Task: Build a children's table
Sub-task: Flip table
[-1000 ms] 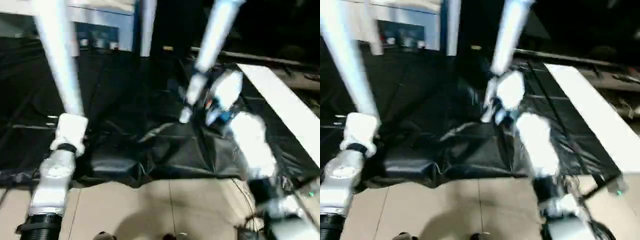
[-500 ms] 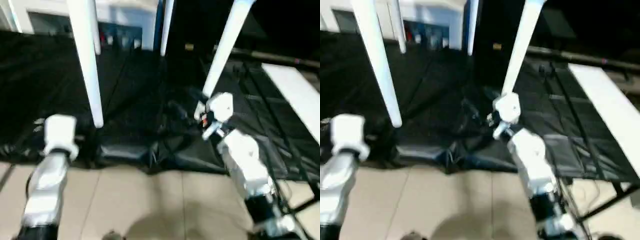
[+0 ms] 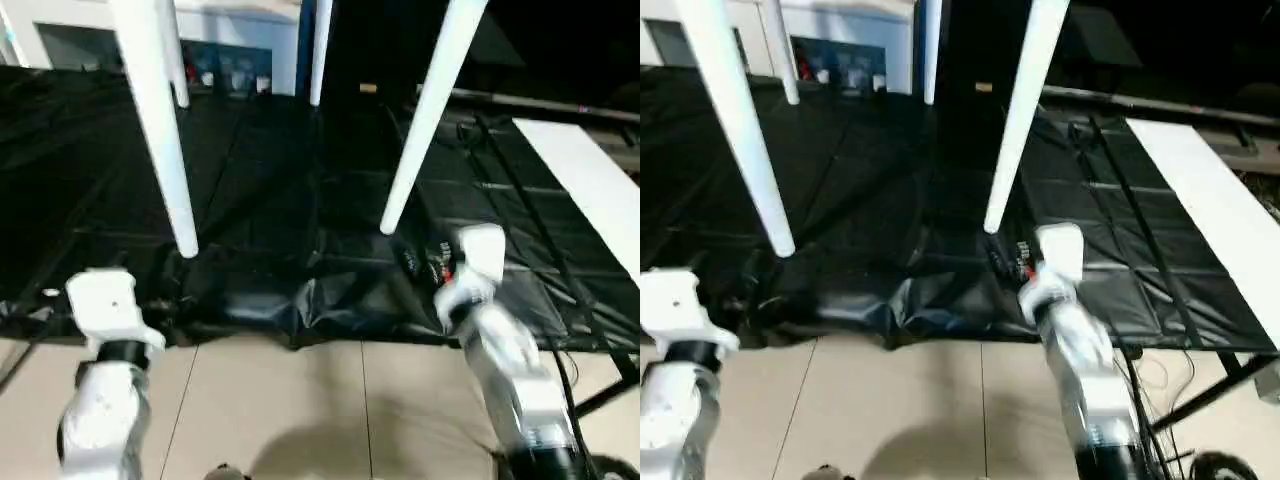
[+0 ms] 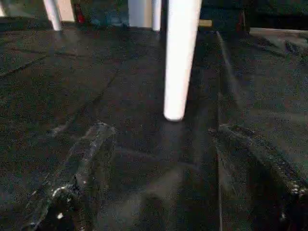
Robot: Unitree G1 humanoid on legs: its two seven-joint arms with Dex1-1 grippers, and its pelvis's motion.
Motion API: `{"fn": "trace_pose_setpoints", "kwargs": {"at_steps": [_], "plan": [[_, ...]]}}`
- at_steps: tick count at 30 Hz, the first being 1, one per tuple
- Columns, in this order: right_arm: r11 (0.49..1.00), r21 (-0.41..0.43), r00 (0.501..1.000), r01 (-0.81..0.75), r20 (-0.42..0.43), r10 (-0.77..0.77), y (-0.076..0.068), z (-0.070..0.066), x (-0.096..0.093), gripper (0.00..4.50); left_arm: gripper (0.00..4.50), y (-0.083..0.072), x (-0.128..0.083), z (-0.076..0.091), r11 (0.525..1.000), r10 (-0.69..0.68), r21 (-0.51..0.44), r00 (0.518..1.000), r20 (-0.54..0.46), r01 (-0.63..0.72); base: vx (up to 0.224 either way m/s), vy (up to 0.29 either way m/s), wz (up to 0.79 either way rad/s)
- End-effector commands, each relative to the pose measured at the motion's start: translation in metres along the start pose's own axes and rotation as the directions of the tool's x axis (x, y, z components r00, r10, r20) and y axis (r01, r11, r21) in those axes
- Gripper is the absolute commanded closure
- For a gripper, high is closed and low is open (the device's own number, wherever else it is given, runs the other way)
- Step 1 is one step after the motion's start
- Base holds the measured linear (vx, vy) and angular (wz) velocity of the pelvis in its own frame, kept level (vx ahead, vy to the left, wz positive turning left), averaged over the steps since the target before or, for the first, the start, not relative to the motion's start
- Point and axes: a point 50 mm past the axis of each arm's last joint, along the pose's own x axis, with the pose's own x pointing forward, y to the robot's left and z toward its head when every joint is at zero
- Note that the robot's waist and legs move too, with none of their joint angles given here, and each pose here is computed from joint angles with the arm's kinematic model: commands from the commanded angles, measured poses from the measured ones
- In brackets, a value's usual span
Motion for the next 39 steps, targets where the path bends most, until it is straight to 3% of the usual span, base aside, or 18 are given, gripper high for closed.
{"fn": "trace_pose_setpoints", "kwargs": {"at_steps": [1, 7, 10, 21, 31, 35, 36, 39], "plan": [[0.999, 0.031, 0.996, -0.041, 0.079, 0.038, 0.012, 0.013, 0.001, 0.93, 1.13, -0.003, 0.003, 0.010, 1.000, -0.026, 0.011, 0.999, 0.038, 0.026, 0.000, 0.000, 0.00], [0.997, 0.010, 0.994, -0.075, 0.077, 0.074, 0.024, 0.016, 0.005, 0.93, 1.13, 0.000, 0.009, 0.010, 1.000, 0.004, 0.008, 1.000, 0.018, -0.005, 0.005, 0.003, 0.15], [0.997, 0.043, 0.994, -0.059, 0.094, 0.055, 0.021, 0.020, 0.004, 0.93, 1.13, -0.001, 0.008, 0.009, 1.000, 0.009, -0.006, 1.000, 0.002, -0.009, 0.027, 0.019, 0.50], [0.999, 0.015, 0.992, -0.051, 0.115, 0.049, 0.014, 0.026, 0.000, 0.93, 1.13, -0.011, 0.010, 0.007, 0.998, -0.043, -0.034, 0.999, -0.005, 0.043, 0.077, 0.018, -0.02], [0.996, -0.017, 0.985, -0.084, 0.153, 0.085, 0.016, 0.029, -0.003, 0.93, 1.13, -0.005, 0.006, 0.010, 0.999, -0.003, -0.032, 1.000, 0.014, 0.003, 0.151, -0.007, -0.14], [0.995, -0.013, 0.975, -0.100, 0.199, 0.101, 0.018, 0.034, -0.006, 0.93, 0.76, 0.005, 0.000, 0.011, 0.997, 0.038, -0.074, 0.999, 0.031, -0.036, 0.027, -0.039, -0.20], [0.995, -0.013, 0.975, -0.100, 0.199, 0.101, 0.018, 0.034, -0.006, 0.64, 0.66, 0.005, 0.000, 0.011, 0.997, 0.038, -0.074, 0.999, 0.031, -0.036, -0.165, 0.030, -0.04], [0.996, -0.009, 0.972, -0.093, 0.215, 0.092, 0.016, 0.036, -0.005, 0.51, 0.41, 0.007, 0.000, 0.012, 0.997, 0.040, -0.070, 0.999, 0.032, -0.038, -0.073, -0.024, 0.16]]}}
